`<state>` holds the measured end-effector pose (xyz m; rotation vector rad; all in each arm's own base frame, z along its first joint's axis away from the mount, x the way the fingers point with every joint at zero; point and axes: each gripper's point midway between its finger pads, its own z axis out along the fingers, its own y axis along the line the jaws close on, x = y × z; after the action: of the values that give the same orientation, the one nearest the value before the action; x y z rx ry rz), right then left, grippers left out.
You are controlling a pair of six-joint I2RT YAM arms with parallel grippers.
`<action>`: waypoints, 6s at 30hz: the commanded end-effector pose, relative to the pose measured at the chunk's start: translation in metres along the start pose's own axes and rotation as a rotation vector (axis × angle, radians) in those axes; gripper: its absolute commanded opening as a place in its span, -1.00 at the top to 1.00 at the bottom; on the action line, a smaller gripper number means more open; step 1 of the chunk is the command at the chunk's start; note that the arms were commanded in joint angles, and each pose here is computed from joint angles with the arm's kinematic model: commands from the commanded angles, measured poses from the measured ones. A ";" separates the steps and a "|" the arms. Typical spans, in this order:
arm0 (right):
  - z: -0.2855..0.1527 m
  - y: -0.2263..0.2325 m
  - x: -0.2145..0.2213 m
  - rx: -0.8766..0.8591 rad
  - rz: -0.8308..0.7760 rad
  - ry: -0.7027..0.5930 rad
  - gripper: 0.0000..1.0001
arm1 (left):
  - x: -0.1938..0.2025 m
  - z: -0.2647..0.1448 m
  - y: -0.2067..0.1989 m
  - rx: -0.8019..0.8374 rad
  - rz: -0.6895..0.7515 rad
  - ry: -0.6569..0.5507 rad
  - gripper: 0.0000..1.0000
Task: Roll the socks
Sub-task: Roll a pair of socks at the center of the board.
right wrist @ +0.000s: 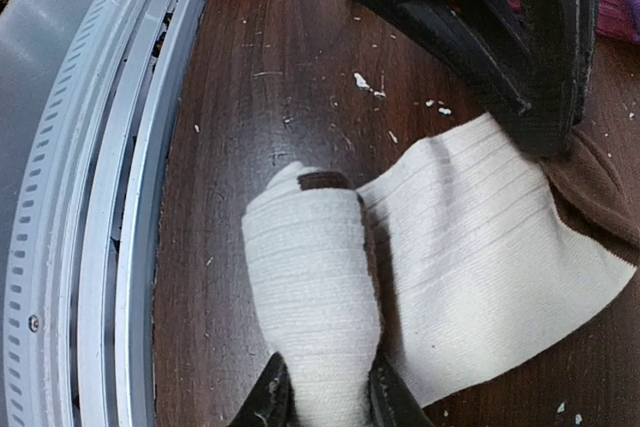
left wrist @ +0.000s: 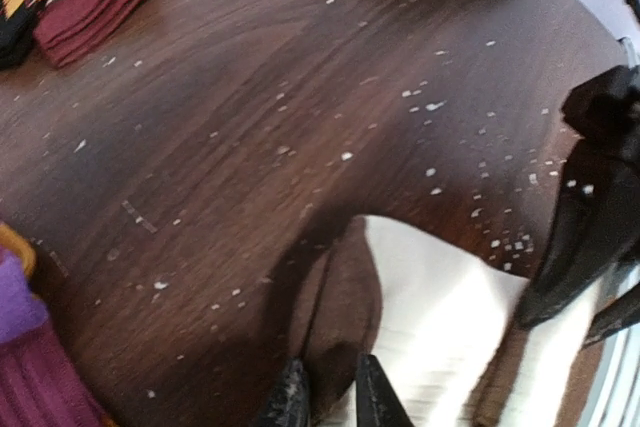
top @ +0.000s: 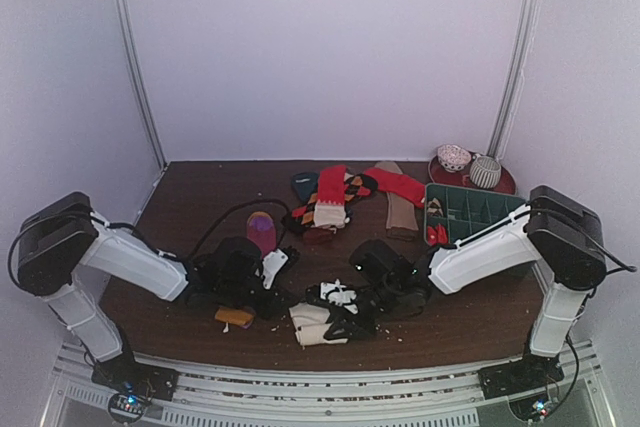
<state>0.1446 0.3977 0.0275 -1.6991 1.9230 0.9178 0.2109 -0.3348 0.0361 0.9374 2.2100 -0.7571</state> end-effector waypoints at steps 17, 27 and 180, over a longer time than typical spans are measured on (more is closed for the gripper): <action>-0.001 0.008 0.054 -0.011 0.213 0.410 0.51 | 0.028 0.044 -0.004 0.090 0.048 0.048 0.67; 0.021 0.013 0.101 -0.228 0.638 0.403 0.52 | 0.039 0.031 0.007 0.024 0.047 0.065 0.66; -0.003 0.019 0.040 0.024 0.194 0.076 0.49 | 0.007 -0.024 -0.038 0.027 0.154 -0.132 0.45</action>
<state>0.1095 0.3734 0.0212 -1.6180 2.0814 1.0006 0.1823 -0.3306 0.0716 1.0015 1.9864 -0.6633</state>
